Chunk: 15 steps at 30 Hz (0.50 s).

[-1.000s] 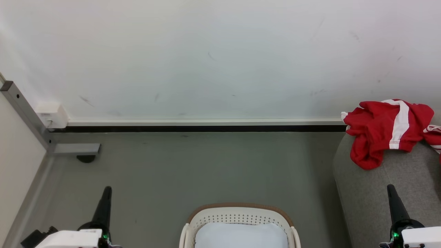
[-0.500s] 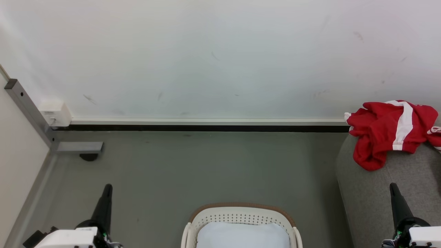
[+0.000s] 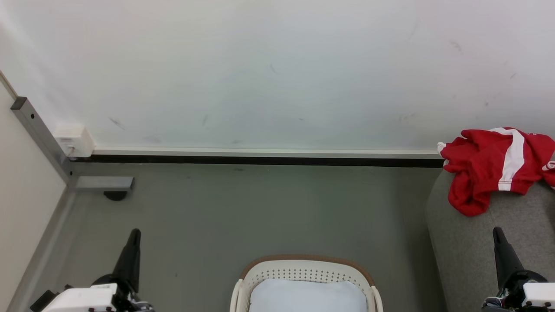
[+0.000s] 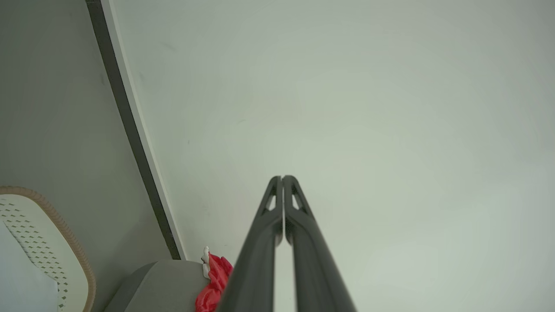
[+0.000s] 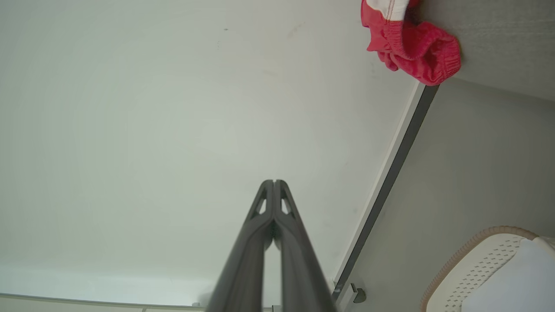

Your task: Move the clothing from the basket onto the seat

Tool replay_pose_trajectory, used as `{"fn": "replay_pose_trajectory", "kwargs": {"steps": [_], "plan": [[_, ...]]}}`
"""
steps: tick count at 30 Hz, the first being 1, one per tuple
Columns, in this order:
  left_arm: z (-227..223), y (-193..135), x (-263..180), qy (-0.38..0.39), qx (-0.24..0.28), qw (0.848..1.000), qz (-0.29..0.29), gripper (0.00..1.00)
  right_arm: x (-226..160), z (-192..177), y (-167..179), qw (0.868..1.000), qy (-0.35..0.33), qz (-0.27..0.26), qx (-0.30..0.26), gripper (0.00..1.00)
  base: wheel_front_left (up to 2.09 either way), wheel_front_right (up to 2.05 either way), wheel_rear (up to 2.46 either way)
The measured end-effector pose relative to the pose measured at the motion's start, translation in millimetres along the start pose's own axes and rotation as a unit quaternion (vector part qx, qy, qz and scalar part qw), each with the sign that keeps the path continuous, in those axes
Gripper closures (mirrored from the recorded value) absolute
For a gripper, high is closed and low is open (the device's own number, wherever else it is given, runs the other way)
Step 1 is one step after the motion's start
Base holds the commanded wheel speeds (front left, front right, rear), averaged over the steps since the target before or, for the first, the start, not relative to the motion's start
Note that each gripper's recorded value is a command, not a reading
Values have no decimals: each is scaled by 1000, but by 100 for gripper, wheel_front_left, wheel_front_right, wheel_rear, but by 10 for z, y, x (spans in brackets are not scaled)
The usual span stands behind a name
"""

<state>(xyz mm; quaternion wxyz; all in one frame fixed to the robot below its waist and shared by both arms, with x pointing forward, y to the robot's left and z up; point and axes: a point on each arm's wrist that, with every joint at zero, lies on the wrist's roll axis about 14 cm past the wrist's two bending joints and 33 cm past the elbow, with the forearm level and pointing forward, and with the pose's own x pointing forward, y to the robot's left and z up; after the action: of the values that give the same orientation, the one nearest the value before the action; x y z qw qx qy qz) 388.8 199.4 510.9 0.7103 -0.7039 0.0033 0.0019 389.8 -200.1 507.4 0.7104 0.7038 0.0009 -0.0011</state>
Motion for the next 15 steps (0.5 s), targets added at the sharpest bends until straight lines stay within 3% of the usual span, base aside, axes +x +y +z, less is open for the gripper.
{"fn": "replay_pose_trajectory", "kwargs": {"steps": [15], "plan": [[4, -5, 1, -1, -4, 1000, -1, 100, 4, -3, 7, 1000, 1, 1, 7, 100, 0, 0, 0]]}}
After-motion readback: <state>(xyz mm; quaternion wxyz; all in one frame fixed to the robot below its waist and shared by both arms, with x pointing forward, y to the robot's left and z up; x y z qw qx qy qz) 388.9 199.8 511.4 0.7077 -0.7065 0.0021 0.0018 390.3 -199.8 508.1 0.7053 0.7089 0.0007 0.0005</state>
